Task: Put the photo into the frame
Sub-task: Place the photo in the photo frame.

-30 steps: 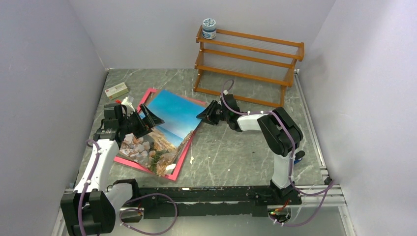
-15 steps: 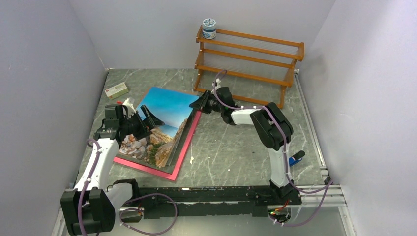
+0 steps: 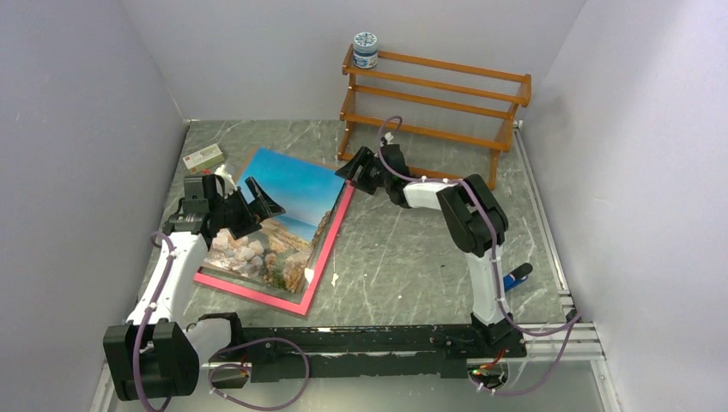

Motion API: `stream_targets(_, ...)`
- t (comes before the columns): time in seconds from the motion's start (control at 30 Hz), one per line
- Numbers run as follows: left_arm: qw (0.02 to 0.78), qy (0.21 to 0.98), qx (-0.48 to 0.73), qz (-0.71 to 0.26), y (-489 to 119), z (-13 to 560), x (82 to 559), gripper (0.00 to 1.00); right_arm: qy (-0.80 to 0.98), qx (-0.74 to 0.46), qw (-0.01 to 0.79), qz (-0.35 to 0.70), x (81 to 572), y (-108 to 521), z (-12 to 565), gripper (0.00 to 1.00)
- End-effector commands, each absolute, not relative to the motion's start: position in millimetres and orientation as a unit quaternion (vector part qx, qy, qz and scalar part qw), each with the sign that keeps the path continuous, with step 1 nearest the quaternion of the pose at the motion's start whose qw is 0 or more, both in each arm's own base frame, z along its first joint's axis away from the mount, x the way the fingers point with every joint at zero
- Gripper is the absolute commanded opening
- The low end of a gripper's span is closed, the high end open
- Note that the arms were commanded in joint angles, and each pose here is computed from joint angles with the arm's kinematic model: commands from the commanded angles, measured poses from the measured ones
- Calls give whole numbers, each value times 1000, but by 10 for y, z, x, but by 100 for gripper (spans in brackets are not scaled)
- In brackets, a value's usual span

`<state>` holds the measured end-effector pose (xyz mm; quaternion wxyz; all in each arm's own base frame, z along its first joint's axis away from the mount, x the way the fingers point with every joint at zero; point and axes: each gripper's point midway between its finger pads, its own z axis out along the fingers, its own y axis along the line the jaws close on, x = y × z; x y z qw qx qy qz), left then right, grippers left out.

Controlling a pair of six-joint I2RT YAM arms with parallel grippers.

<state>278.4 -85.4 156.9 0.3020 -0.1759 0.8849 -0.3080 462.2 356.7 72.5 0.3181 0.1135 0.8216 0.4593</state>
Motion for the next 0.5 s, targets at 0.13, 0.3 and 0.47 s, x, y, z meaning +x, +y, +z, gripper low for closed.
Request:
stream_targets(0.13,320,889,-181,-272,-762,1588,2822,98,900,146,289,291,4269,3060,874,72)
stream_targets(0.3,322,888,-195,-265,-733,1518,2818,98,935,113,250,227,3809,3158,634,66)
stream_targets(0.47,324,887,-213,-251,-679,1485,2788,98,955,90,221,178,3561,3368,417,64)
